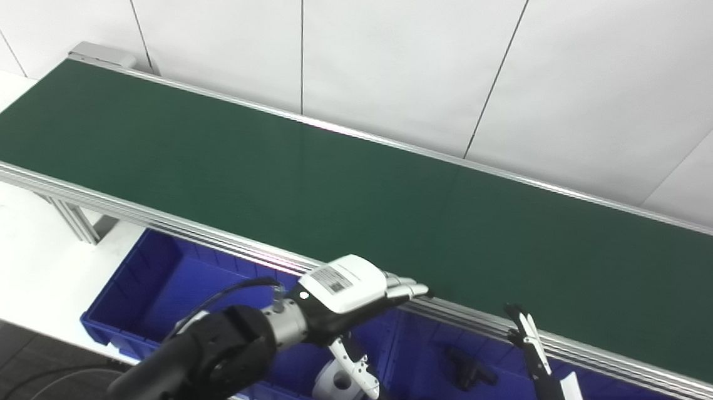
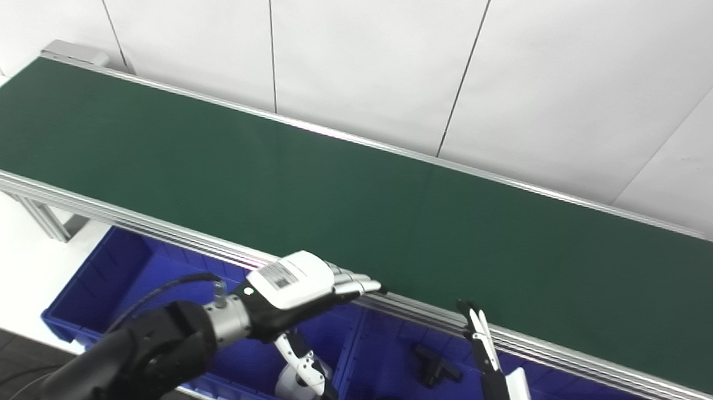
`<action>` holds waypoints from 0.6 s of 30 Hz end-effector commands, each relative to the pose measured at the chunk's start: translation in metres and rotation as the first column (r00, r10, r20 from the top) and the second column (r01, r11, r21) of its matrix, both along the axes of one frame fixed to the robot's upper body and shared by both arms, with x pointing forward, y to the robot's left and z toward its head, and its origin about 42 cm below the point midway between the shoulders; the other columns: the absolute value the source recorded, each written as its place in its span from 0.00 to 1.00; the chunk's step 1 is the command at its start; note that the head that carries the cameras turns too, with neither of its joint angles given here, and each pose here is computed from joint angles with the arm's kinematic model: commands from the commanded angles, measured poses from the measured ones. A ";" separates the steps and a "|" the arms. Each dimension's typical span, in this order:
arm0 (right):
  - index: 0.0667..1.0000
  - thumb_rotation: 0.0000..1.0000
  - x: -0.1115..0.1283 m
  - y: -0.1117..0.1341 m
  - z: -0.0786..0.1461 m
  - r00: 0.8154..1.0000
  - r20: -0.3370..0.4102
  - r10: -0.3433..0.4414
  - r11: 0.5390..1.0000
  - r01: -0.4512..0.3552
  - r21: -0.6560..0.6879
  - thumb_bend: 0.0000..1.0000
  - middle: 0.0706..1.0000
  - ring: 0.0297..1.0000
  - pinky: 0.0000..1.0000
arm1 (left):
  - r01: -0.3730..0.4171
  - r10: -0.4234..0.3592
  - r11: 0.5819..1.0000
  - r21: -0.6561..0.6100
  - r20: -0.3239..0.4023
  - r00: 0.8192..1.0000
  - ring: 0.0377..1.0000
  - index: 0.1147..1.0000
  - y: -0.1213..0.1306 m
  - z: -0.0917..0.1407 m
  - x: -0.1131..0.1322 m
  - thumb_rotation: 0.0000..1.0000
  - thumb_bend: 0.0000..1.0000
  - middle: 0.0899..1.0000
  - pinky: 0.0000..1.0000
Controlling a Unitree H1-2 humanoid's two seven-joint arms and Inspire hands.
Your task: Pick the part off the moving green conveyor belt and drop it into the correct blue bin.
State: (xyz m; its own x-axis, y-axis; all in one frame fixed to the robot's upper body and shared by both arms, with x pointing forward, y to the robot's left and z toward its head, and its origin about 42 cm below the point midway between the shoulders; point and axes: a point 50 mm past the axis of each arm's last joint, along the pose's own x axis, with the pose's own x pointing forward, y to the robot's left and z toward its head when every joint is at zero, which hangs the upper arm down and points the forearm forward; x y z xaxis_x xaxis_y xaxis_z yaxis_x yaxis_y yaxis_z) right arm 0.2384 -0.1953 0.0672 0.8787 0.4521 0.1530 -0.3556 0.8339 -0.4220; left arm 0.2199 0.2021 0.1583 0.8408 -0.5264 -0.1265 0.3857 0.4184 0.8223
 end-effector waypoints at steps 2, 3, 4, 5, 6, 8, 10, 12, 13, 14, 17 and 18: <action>0.95 0.99 0.002 0.017 0.016 0.999 -0.008 -0.038 0.994 0.038 0.104 0.98 0.99 0.97 0.92 | -0.138 0.140 0.899 -0.415 -0.024 0.990 0.94 0.96 0.016 0.013 -0.012 0.72 0.90 0.97 0.81; 0.96 1.00 0.001 0.021 0.017 0.999 -0.029 -0.046 0.991 0.049 0.125 0.97 0.99 0.98 0.92 | -0.165 0.168 0.858 -0.486 -0.037 0.985 0.96 0.98 0.020 0.011 -0.013 0.77 0.88 0.99 0.85; 0.96 1.00 0.001 0.025 0.018 0.997 -0.054 -0.058 0.987 0.065 0.146 0.97 1.00 0.97 0.92 | -0.194 0.203 0.817 -0.543 -0.045 0.978 0.96 0.99 0.024 0.008 -0.014 0.79 0.86 0.99 0.86; 0.97 1.00 0.000 0.029 0.019 0.995 -0.079 -0.069 0.983 0.081 0.165 0.98 1.00 0.97 0.91 | -0.216 0.232 0.785 -0.581 -0.048 0.972 0.96 0.99 0.028 0.006 -0.014 0.81 0.85 0.99 0.88; 0.97 1.00 0.000 0.032 0.020 0.993 -0.095 -0.076 0.980 0.091 0.176 0.98 1.00 0.97 0.91 | -0.228 0.250 0.767 -0.600 -0.049 0.967 0.96 0.99 0.032 0.004 -0.015 0.81 0.85 0.99 0.88; 0.99 1.00 -0.002 0.040 0.023 0.986 -0.136 -0.097 0.970 0.124 0.208 0.95 1.00 0.97 0.91 | -0.247 0.280 0.730 -0.638 -0.051 0.959 0.98 1.00 0.045 -0.006 -0.014 0.84 0.84 1.00 0.91; 1.00 1.00 -0.003 0.046 0.025 0.978 -0.180 -0.109 0.958 0.152 0.243 0.93 1.00 0.99 0.94 | -0.293 0.337 0.701 -0.650 -0.061 0.940 1.00 1.00 0.058 -0.014 -0.016 0.88 0.86 1.00 0.93; 1.00 1.00 -0.004 0.051 0.026 0.973 -0.203 -0.112 0.950 0.165 0.266 0.92 1.00 1.00 0.98 | -0.335 0.379 0.660 -0.672 -0.087 0.921 1.00 1.00 0.067 -0.021 -0.017 0.88 0.84 1.00 0.95; 1.00 1.00 -0.003 0.053 0.026 0.972 -0.207 -0.112 0.949 0.167 0.268 0.92 1.00 1.00 0.99 | -0.355 0.394 0.640 -0.681 -0.105 0.913 1.00 1.00 0.070 -0.024 -0.018 0.88 0.83 1.00 0.97; 1.00 1.00 -0.003 0.054 0.026 0.972 -0.205 -0.115 0.950 0.168 0.262 0.92 1.00 1.00 0.99 | -0.369 0.404 0.625 -0.688 -0.120 0.907 1.00 1.00 0.071 -0.028 -0.018 0.87 0.84 1.00 0.99; 1.00 1.00 -0.004 0.054 0.023 0.973 -0.193 -0.125 0.954 0.171 0.245 0.93 1.00 1.00 1.00 | -0.393 0.418 0.583 -0.711 -0.152 0.896 1.00 1.00 0.072 -0.036 -0.016 0.88 0.86 1.00 1.00; 1.00 1.00 -0.004 0.054 0.021 0.974 -0.190 -0.127 0.955 0.171 0.241 0.93 1.00 1.00 1.00 | -0.393 0.422 0.583 -0.711 -0.149 0.894 1.00 1.00 0.071 -0.040 -0.015 0.87 0.87 1.00 1.00</action>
